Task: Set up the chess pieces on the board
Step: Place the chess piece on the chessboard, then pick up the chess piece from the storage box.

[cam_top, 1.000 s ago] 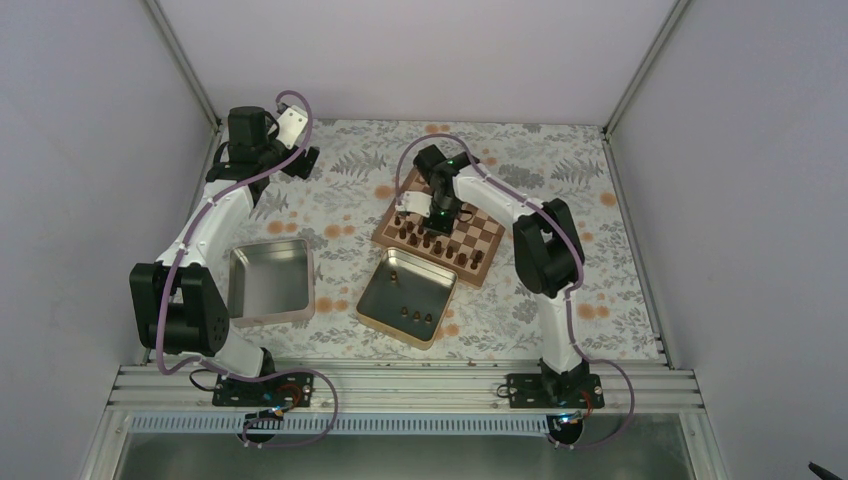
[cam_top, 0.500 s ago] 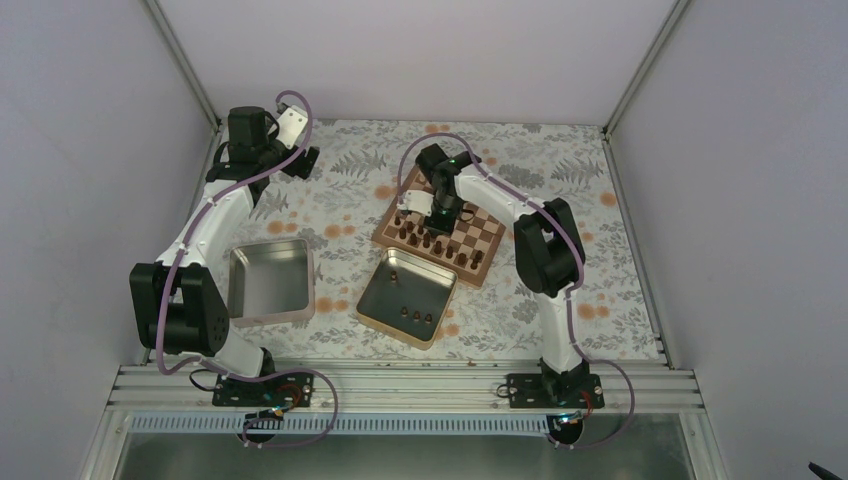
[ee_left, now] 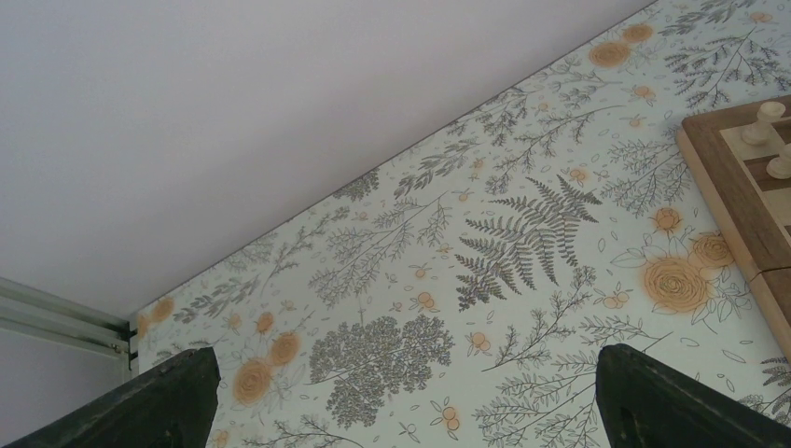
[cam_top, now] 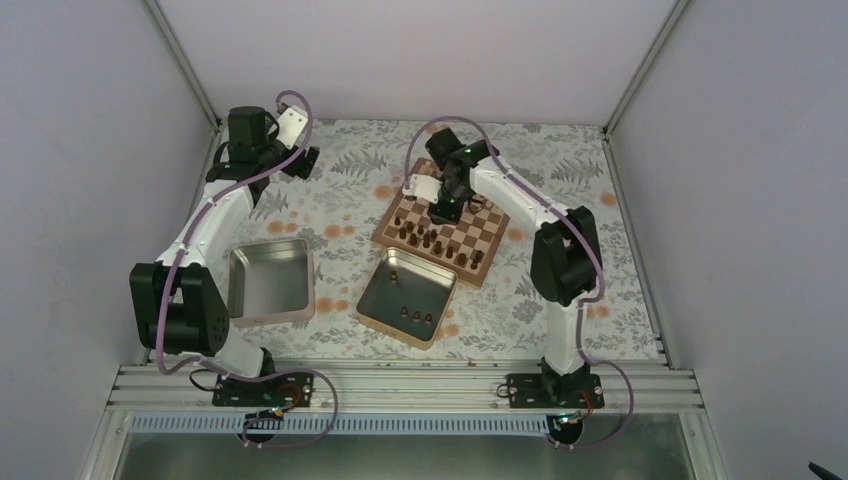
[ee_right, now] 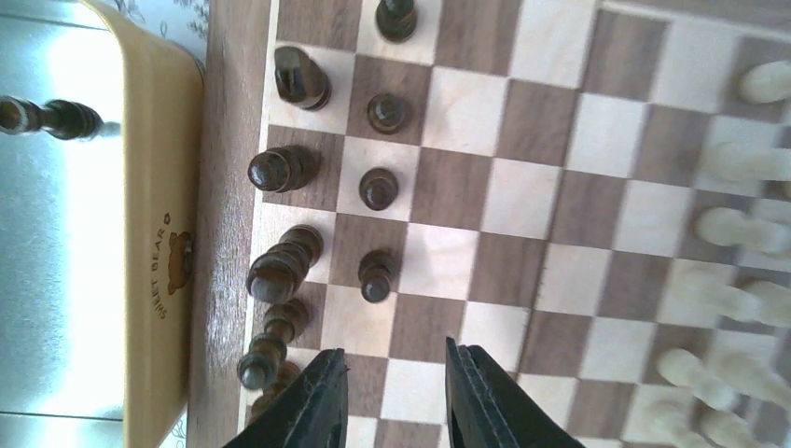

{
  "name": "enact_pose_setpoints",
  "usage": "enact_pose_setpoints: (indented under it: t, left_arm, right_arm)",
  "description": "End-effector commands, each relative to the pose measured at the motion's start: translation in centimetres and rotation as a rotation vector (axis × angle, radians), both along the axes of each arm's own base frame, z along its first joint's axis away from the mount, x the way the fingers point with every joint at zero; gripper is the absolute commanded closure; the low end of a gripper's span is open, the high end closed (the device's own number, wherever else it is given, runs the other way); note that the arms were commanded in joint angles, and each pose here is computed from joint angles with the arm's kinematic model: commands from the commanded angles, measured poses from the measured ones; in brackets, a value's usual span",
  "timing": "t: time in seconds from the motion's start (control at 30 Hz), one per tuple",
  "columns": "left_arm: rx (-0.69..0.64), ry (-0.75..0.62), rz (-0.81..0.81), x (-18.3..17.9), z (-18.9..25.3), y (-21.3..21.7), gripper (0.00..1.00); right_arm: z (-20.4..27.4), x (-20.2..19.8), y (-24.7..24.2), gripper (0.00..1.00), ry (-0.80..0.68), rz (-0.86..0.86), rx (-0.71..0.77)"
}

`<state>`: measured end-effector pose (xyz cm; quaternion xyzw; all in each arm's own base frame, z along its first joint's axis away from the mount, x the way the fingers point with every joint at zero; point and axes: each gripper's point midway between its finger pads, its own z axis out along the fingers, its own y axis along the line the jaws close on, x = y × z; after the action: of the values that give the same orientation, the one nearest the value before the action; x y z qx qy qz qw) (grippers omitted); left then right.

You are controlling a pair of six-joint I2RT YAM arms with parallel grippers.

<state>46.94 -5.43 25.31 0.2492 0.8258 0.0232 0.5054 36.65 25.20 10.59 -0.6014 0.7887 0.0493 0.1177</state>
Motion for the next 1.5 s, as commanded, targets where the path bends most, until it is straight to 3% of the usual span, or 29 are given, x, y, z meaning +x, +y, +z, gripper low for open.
enact_pose_setpoints:
  t: [0.0, 0.17, 0.43, 0.87, 1.47]
  left_arm:
    - [0.002, -0.038, -0.006, 0.1, 1.3, -0.1, 0.00]
    - [0.002, -0.039, -0.004, 0.0, 1.3, -0.1, 0.00]
    - [0.003, -0.038, -0.001, 0.2, 1.1, 0.0, 0.00]
    - [-0.010, -0.044, -0.014, 0.1, 1.7, -0.4, 0.00]
    - [-0.016, -0.049, -0.023, -0.3, 2.1, -0.6, 0.00]
  right_arm:
    - [4.6, 0.4, -0.1, 0.70, -0.067, -0.011, 0.072]
    - [5.1, -1.1, 0.2, 0.68, -0.037, -0.006, 0.073]
    - [1.8, -9.2, 3.2, 0.59, 0.034, 0.143, -0.056]
    - [-3.6, -18.9, 5.6, 0.56, 0.119, 0.306, -0.153]
    - [-6.2, -20.0, 8.2, 0.56, 0.096, 0.350, -0.130]
